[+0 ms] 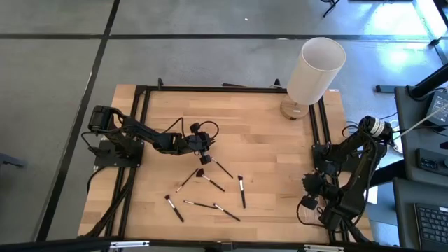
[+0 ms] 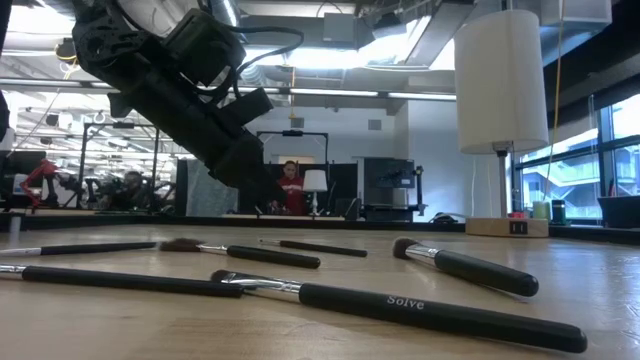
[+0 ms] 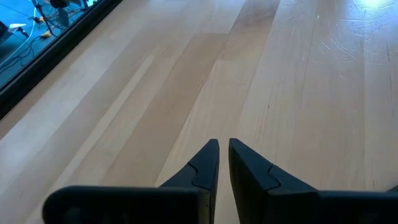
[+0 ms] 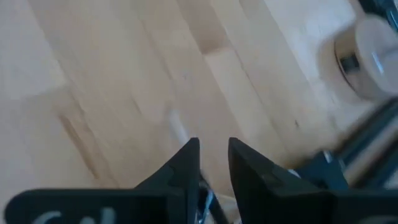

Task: Put items in baskets/containers
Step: Put the foundation brush into the left section of the transparent organizer

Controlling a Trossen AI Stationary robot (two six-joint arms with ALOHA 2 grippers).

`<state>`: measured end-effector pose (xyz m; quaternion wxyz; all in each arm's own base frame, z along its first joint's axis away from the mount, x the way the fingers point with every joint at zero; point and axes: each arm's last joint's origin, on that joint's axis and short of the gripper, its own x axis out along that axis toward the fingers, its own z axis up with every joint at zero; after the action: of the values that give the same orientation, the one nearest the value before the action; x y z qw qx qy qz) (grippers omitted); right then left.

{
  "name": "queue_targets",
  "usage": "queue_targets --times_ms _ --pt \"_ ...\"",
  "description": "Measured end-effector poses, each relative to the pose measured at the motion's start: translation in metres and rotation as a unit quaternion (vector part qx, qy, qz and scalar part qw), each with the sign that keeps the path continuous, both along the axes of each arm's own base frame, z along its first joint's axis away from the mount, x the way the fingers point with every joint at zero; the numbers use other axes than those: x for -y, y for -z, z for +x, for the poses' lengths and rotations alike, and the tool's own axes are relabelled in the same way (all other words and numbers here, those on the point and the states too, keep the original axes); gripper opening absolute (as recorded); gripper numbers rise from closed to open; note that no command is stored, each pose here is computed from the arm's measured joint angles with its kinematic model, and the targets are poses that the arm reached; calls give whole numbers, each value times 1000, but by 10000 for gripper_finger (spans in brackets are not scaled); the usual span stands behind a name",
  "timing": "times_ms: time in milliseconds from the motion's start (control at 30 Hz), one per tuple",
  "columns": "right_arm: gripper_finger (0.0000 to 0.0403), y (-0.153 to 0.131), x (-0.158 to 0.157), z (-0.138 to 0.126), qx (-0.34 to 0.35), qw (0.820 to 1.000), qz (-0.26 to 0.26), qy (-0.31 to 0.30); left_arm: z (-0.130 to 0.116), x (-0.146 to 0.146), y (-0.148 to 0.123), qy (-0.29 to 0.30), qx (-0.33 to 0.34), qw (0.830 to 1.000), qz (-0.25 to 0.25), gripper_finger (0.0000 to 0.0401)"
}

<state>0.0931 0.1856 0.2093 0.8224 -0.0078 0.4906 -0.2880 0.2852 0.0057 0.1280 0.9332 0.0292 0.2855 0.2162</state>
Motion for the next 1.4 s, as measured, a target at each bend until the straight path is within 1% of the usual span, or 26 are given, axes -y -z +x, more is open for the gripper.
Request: queue_targets --times_ms 133,267,333,433,500,567,667,700,767,833,900,1000,1100,1167,1267,1400 --pt "80 1 0 -2 -28 999 13 15 0 0 0 0 0 1000 0 32" --pt "68 -2 -1 -1 -24 1000 11 11 0 0 0 0 0 1000 0 32" --pt "63 -8 -2 0 -18 1000 5 6 0 0 0 0 0 1000 0 32" --pt "59 -25 -3 4 -11 1000 -3 10 0 0 0 0 0 1000 0 32" --pt "59 -38 -3 11 -7 1000 3 25 0 0 0 0 1 1000 0 32" --pt "59 -49 -4 21 8 999 24 44 0 0 -1 0 4 1000 0 32" --pt "59 -60 6 41 13 995 47 90 1 0 -2 0 11 1000 0 32" --pt "59 -62 12 47 3 993 54 107 2 0 -2 0 16 1000 -1 32" --pt "59 -63 27 61 -48 988 67 128 3 0 -4 0 29 1000 -1 32" --pt "59 -62 44 75 -105 983 75 128 4 0 -6 1 40 999 0 32" --pt "59 -61 66 90 -145 980 72 119 6 0 -9 6 52 999 8 32" --pt "59 -60 102 114 -174 978 70 91 7 0 -11 12 59 998 17 32" --pt "59 -58 137 135 -182 977 102 51 7 0 -11 16 55 998 24 32" --pt "59 -58 154 145 -178 976 125 18 7 0 -10 20 51 998 24 32" --pt "59 -57 170 149 -190 971 143 -23 6 1 -8 35 39 999 15 32" --pt "69 -57 180 146 -226 962 137 -65 4 3 -4 48 18 999 4 32"
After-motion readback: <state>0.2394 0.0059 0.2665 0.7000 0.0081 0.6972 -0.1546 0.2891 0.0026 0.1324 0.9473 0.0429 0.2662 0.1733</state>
